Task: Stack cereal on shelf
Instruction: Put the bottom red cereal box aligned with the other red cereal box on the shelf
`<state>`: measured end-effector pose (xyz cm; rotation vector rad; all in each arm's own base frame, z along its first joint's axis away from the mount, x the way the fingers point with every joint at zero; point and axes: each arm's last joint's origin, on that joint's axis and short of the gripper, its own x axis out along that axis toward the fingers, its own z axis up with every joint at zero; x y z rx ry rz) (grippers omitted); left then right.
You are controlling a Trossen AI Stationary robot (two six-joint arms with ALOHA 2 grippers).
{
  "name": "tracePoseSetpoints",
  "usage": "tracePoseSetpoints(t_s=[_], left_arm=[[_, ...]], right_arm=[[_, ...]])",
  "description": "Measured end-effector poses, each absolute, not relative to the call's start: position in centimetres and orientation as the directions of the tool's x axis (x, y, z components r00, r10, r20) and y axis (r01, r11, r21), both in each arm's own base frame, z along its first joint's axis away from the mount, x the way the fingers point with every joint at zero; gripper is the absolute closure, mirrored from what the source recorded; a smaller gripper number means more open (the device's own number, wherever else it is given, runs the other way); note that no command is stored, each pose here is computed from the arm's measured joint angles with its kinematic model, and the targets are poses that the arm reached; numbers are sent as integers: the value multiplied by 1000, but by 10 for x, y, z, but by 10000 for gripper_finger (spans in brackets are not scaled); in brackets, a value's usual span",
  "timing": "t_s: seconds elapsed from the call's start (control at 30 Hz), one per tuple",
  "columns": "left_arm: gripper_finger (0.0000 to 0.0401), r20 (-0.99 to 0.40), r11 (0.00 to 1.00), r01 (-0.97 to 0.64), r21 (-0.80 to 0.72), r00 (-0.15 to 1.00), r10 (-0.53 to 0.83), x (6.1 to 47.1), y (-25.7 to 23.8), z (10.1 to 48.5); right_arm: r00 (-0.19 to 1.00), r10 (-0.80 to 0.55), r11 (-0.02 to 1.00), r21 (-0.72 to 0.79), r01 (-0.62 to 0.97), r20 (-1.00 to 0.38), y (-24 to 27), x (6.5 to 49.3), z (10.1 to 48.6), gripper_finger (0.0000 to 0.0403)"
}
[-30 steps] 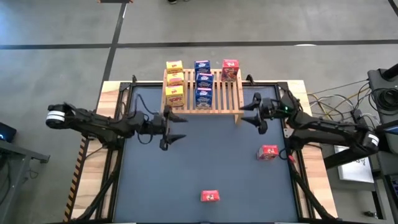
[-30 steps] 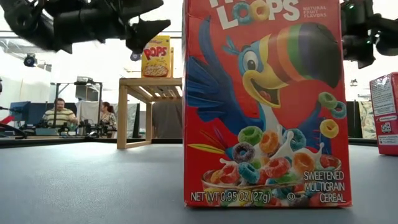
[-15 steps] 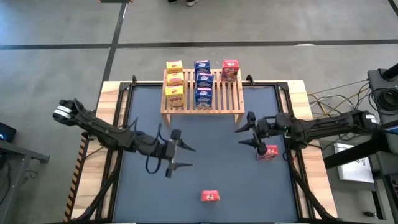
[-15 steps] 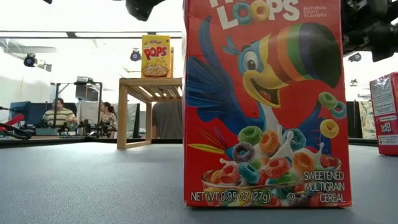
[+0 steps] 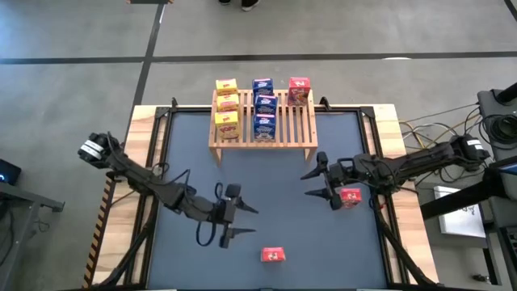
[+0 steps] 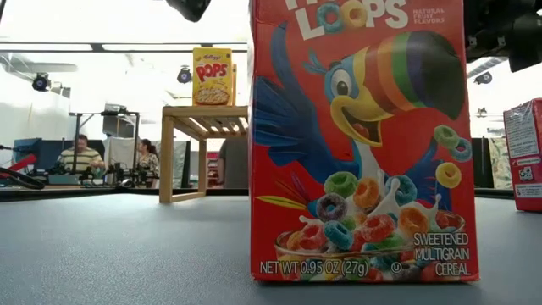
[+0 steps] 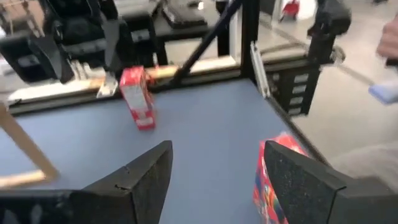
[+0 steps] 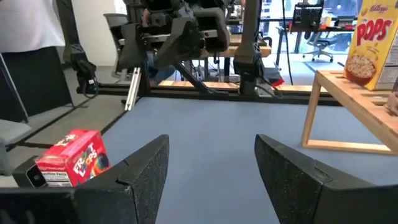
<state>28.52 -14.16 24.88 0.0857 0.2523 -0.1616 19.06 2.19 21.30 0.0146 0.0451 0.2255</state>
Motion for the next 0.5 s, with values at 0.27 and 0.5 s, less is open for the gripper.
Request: tracePoseSetpoints(t_s=[0.27,0.5], left_arm=[[166,-342,981,186,-54,919,-193,286,-162,237],[166,-367,982,182,-53,911,-189,289,-180,221]], right_arm=[[971,221,975,25,-220,-93,22,197,208,177],[971,221,975,30,-219,-92,22,197,208,177]])
